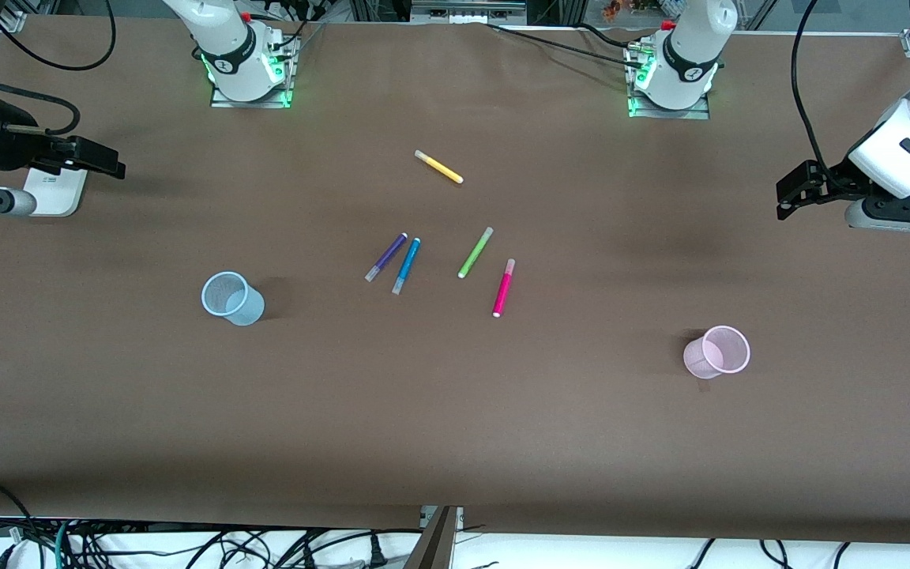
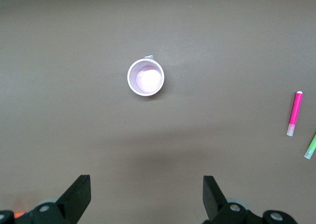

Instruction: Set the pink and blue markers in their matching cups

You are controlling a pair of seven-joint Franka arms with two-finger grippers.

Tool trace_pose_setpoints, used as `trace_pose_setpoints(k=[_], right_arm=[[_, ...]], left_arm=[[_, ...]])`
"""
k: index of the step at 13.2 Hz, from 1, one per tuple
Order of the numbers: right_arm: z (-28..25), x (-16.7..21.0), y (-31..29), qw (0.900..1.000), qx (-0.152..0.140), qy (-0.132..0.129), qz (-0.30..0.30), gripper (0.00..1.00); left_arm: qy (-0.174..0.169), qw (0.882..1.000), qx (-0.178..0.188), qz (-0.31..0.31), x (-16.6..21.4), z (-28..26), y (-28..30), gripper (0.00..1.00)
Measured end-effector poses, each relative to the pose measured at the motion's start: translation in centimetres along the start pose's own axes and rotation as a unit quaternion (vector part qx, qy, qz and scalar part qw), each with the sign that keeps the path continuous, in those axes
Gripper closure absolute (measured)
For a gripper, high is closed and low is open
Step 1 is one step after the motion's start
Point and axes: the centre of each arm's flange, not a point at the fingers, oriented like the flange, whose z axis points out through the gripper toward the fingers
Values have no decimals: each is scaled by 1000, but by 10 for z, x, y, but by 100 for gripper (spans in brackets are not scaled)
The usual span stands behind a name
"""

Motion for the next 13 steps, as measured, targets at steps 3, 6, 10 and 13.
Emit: trace_pose_setpoints(k=[3, 6, 10, 13], right_arm=[[0, 0, -2, 1000, 0, -1, -3, 0], [5, 0, -30, 1000, -6, -2, -22, 0], [33, 19, -104, 1000, -8, 15, 0, 0], [73, 37, -165, 999, -6, 22, 24, 0]], left_arm=[[0, 1000, 0, 0, 0, 0, 0, 0], [0, 1000, 0, 1, 0, 0, 2, 0], [0, 1000, 0, 2, 0, 0, 3, 0], [0, 1000, 0, 3, 0, 0, 3, 0]])
